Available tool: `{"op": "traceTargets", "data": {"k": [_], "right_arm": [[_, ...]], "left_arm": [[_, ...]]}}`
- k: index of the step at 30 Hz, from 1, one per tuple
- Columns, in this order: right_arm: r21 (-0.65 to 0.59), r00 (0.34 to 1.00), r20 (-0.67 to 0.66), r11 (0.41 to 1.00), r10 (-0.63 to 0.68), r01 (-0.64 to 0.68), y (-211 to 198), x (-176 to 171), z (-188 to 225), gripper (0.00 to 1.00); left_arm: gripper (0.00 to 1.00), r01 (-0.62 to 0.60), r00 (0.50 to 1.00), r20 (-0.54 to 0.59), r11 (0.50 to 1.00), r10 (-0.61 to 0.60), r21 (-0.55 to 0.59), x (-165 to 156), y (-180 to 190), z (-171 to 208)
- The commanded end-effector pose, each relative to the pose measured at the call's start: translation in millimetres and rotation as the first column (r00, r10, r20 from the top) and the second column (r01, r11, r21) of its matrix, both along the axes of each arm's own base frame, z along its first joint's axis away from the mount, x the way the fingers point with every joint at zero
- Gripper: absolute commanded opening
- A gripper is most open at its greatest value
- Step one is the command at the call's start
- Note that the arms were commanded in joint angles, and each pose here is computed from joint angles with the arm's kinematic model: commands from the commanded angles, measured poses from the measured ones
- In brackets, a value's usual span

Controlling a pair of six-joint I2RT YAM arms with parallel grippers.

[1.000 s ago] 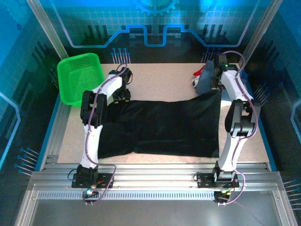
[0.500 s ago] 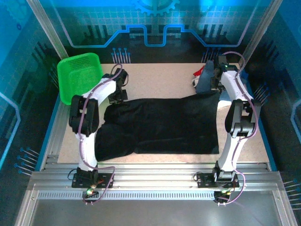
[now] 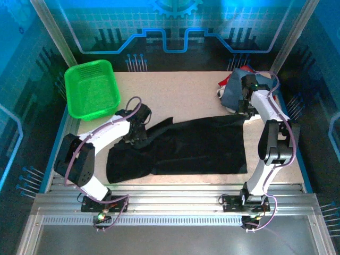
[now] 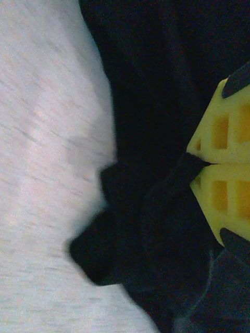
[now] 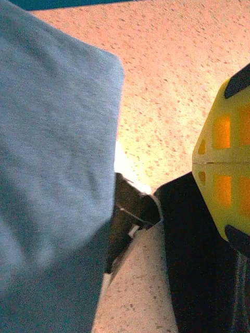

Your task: Fold and stack the t-shirts

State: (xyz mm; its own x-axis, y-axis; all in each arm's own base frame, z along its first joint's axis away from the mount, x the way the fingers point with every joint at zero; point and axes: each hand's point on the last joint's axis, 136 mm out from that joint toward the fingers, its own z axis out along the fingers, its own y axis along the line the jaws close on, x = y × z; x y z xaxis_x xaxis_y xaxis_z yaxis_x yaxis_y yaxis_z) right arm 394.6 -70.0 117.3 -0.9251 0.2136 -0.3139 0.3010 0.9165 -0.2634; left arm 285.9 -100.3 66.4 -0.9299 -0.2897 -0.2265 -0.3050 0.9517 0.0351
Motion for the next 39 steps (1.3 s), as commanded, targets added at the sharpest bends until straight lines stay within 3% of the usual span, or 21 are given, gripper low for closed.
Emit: {"op": "traceTargets", "data": {"k": [1,5,7,9,13,16,19,23,29,39], "right_arm": [[0.030,0.997,-0.022,0.997,-0.070,0.071,0,-22,-5,0.00],[0.044,0.992,-0.063,0.993,-0.105,0.108,-1,-37,-19,0.00],[0.065,0.990,-0.073,0.990,-0.118,0.123,-1,-40,-25,0.00],[0.080,0.990,-0.070,0.989,-0.119,0.124,1,-38,-27,0.00],[0.092,0.991,-0.068,0.988,-0.118,0.124,3,-36,-27,0.00],[0.094,0.991,-0.074,0.988,-0.113,0.120,4,-37,-29,0.00],[0.098,0.991,-0.076,0.988,-0.110,0.117,4,-36,-30,0.00],[0.099,0.992,-0.073,0.989,-0.107,0.114,4,-35,-28,0.00],[0.099,0.992,-0.069,0.989,-0.101,0.107,3,-36,-27,0.00],[0.107,0.992,-0.072,0.988,-0.101,0.109,4,-32,-28,0.00]], "left_arm": [[0.03,-0.124,0.989,-0.091,0.991,0.120,-0.040,-45,-6,-11],[0.18,-0.154,0.980,-0.140,0.984,0.141,-0.089,-60,-19,-20],[0.44,-0.184,0.981,-0.082,0.978,0.176,-0.095,-52,-16,-6],[0.62,-0.198,0.980,-0.004,0.974,0.199,-0.113,-36,-13,17],[0.74,-0.193,0.969,0.127,0.972,0.211,-0.136,2,-4,65],[0.76,-0.117,0.978,0.149,0.977,0.144,-0.176,28,-10,74],[0.75,0.072,0.984,0.175,0.967,-0.029,-0.246,48,-40,76],[0.71,0.248,0.968,0.120,0.917,-0.220,-0.313,40,-70,63],[0.67,0.285,0.947,-0.025,0.879,-0.319,-0.383,-5,-74,42],[0.60,0.216,0.944,-0.173,0.921,-0.282,-0.323,-33,-56,9]]}}
